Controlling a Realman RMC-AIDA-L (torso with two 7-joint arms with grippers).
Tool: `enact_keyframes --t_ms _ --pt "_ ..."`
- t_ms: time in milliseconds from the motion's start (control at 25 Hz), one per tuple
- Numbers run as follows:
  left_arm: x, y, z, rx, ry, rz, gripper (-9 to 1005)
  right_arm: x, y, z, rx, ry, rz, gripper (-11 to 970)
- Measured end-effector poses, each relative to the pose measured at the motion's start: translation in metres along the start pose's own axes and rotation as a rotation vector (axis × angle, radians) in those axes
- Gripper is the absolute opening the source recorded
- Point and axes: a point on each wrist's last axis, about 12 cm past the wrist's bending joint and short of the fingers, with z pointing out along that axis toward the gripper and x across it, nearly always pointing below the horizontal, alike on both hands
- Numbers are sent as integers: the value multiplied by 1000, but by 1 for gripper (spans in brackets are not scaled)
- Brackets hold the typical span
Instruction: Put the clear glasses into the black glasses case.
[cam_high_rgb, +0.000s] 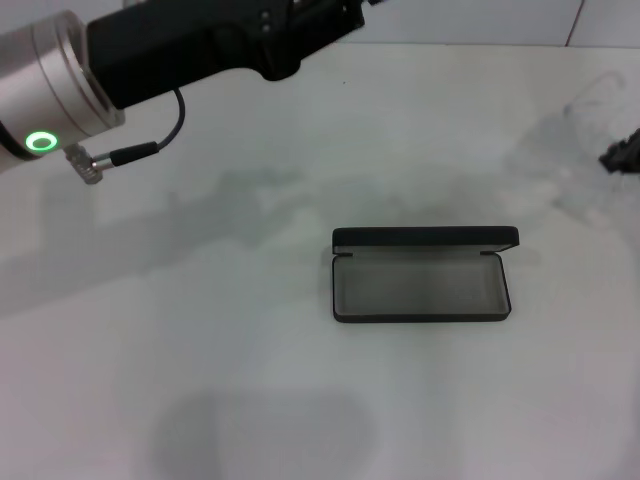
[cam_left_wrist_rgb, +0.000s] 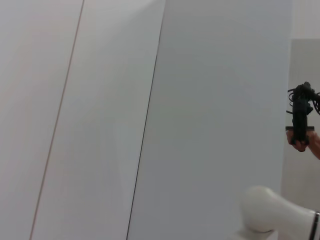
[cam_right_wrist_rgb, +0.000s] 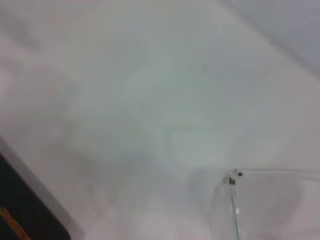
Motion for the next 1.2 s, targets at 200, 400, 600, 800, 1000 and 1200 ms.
enact_keyframes --t_ms 200,400,600,800,1000,1200 --pt "-3 1 1 2 -13 21 338 14 7 -57 18 -225 1 104" --pt "-4 -1 2 24 -12 38 338 29 46 -90 -130 -575 -197 104" --pt "-7 -9 7 102 -17 65 337 35 82 -79 -333 -813 -347 104" --pt "-10 -14 20 181 -34 94 225 32 98 -53 -474 -885 -386 103" --pt "-6 -14 36 231 -19 92 112 25 105 -42 -579 -937 -413 103" --pt "5 -2 45 228 -6 45 112 23 110 -42 -655 -967 -452 103"
